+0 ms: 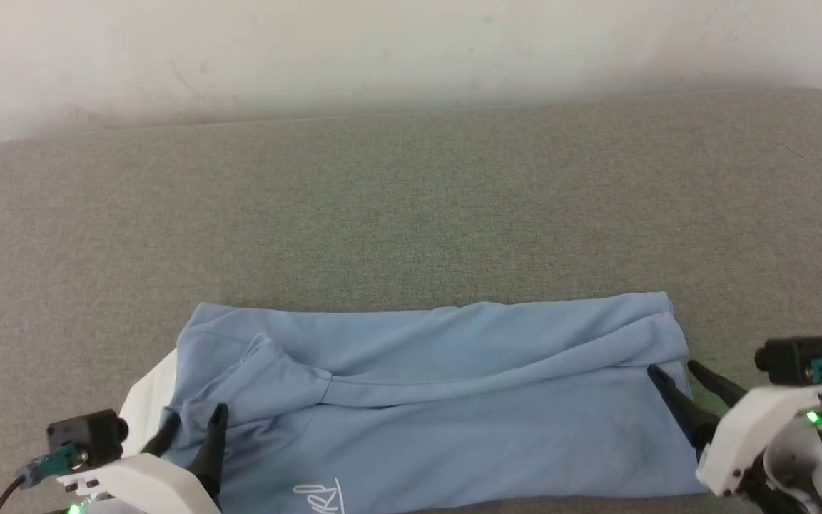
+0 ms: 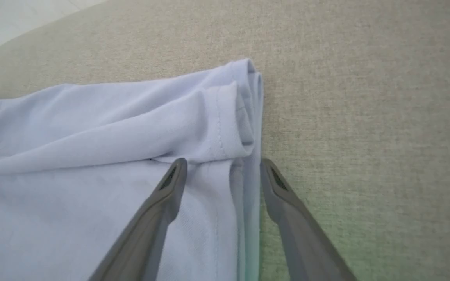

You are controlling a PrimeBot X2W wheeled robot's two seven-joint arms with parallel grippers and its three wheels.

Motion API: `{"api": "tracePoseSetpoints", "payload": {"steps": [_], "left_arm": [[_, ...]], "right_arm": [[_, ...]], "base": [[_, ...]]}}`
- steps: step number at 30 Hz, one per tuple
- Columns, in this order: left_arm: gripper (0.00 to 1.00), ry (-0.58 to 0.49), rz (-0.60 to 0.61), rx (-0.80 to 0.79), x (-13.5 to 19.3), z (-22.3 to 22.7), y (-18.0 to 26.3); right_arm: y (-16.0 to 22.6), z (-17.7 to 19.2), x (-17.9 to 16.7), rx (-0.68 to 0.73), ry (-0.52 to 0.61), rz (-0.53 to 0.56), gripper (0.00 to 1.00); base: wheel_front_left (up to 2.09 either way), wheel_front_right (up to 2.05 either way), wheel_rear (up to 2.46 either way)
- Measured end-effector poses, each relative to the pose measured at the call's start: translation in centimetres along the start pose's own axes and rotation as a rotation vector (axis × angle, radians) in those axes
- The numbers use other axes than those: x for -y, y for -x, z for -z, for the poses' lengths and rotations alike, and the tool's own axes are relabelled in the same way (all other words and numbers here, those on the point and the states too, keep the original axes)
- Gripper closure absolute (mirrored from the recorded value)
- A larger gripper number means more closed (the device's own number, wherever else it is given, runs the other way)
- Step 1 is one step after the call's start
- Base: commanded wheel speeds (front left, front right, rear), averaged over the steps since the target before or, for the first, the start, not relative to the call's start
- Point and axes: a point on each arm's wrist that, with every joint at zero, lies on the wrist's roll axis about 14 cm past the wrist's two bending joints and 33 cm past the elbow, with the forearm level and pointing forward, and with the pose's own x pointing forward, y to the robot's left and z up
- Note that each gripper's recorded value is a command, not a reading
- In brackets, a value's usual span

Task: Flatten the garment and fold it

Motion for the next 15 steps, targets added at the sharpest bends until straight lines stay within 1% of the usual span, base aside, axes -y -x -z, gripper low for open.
{"api": "tracePoseSetpoints", "payload": {"steps": [3,6,8,10,12,15], "left_arm": [[0.00,0.018,-0.021,0.133,0.0,-2.0,0.1],[0.00,-0.001,-0.027,0.272,0.1,-4.1,0.6],[0.00,-0.040,-0.015,0.353,0.4,-5.2,1.0],[0.00,-0.056,0.002,0.434,1.0,-6.2,1.4],[0.00,-0.086,0.027,0.479,1.7,-6.7,1.5],[0.00,-0.137,0.039,0.528,2.0,-7.3,1.5]], "right_arm": [[1.5,-0.6,-0.5,0.054,0.001,-0.007,0.00],[3.1,-2.4,-0.1,0.133,-0.003,0.013,0.00],[4.1,-3.5,0.4,0.163,0.000,0.039,0.00],[4.8,-4.5,1.1,0.183,-0.005,0.067,0.00],[5.2,-5.0,1.6,0.177,-0.021,0.089,0.00],[5.0,-4.5,2.4,0.119,-0.037,0.112,0.00]], "base": [[0.00,0.00,0.00],[0.00,0.00,0.00],[0.00,0.00,0.00],[0.00,0.00,0.00],[0.00,0.00,0.00],[0.00,0.00,0.00]]}}
